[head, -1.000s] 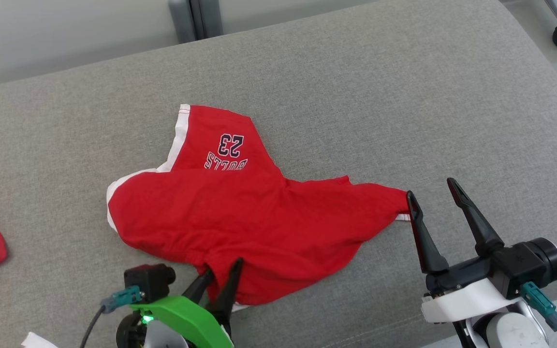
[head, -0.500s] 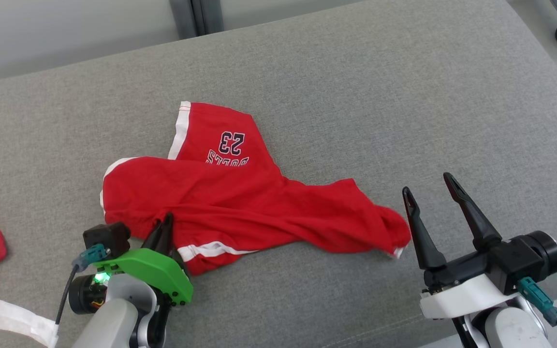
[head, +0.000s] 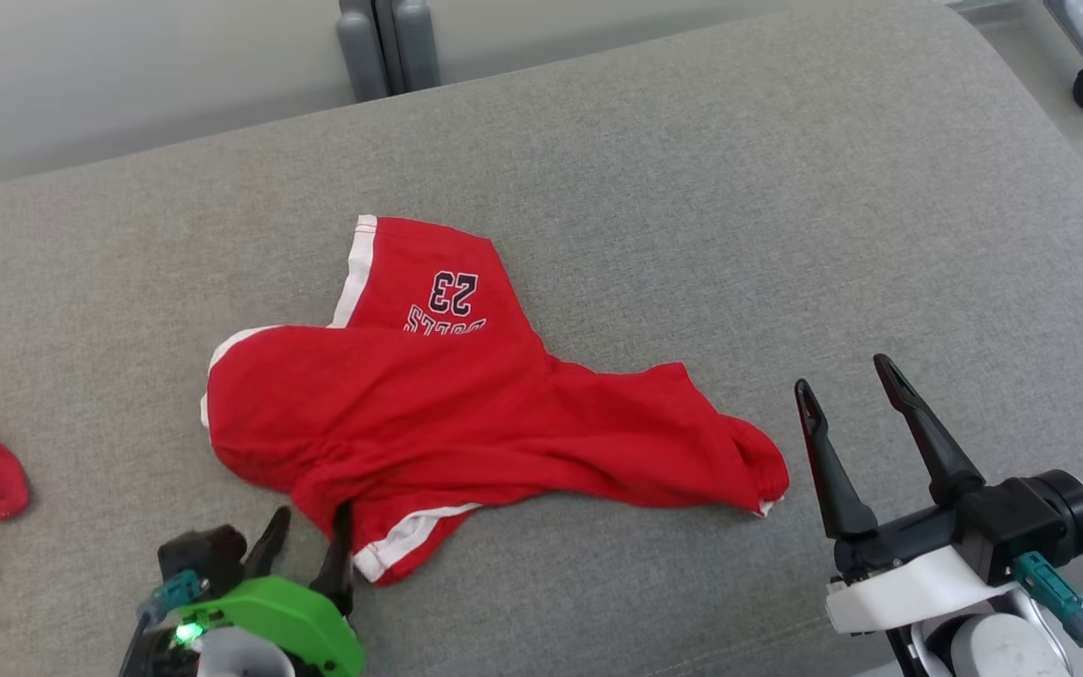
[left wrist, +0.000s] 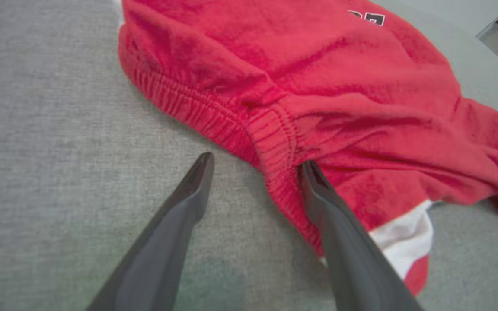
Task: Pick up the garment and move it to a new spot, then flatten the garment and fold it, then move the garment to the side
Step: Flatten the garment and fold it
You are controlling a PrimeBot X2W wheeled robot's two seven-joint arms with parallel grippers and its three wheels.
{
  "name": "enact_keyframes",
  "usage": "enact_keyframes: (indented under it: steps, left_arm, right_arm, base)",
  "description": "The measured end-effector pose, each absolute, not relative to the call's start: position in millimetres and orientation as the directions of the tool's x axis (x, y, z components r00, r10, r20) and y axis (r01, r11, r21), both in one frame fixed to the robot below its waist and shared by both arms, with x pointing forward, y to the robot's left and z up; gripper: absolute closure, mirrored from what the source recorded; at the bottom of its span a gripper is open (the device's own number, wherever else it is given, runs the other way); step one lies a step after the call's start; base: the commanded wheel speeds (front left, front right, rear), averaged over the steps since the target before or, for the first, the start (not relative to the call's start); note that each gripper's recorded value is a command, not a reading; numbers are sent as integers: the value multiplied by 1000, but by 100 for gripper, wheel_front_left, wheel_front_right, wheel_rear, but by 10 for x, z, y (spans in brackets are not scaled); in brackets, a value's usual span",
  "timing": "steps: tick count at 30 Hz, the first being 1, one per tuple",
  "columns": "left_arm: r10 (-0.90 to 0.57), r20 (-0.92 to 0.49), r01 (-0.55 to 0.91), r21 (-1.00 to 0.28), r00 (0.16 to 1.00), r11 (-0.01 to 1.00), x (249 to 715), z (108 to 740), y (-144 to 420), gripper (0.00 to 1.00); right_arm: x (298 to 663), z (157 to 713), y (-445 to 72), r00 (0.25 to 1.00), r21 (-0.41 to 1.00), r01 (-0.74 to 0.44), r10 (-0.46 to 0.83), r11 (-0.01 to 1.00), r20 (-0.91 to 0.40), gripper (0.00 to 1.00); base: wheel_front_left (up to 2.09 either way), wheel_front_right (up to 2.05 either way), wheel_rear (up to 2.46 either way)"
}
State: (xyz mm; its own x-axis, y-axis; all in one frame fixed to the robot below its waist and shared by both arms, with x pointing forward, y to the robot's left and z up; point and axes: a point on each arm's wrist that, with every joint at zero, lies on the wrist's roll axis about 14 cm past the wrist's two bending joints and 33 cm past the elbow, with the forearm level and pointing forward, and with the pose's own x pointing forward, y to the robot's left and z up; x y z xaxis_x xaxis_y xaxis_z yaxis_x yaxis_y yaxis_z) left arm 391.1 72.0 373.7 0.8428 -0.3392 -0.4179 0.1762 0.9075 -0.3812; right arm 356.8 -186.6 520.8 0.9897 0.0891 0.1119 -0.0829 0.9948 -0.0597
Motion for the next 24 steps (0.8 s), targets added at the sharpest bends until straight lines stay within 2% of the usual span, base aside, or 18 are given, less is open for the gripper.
enact_keyframes:
  steps: [5, 9, 18, 24]
  left_arm:
    - [-296, -455, 147, -334, 840, 931, 3727, 3739, 938, 0]
    - [-288, -404, 169, -304, 869, 938, 3812, 3961, 953, 0]
    - [-318, -461, 229, -239, 829, 944, 3868, 4025, 830, 0]
    - [-332, -477, 238, -248, 814, 939, 3803, 4064, 858, 0]
  right_arm:
    - [3540, 5223, -1858, 989, -55, -81, 87, 995, 118, 0]
    - [3554, 5223, -1837, 989, -50, -85, 90, 995, 119, 0]
    - [3487, 5216, -1957, 993, -46, -39, 44, 998, 113, 0]
    - [3424, 5217, -2051, 994, -42, -1, 6, 999, 112, 0]
  base:
    - [0, 0, 0]
    - [0, 0, 0]
    - [0, 0, 0]
    - [0, 0, 0]
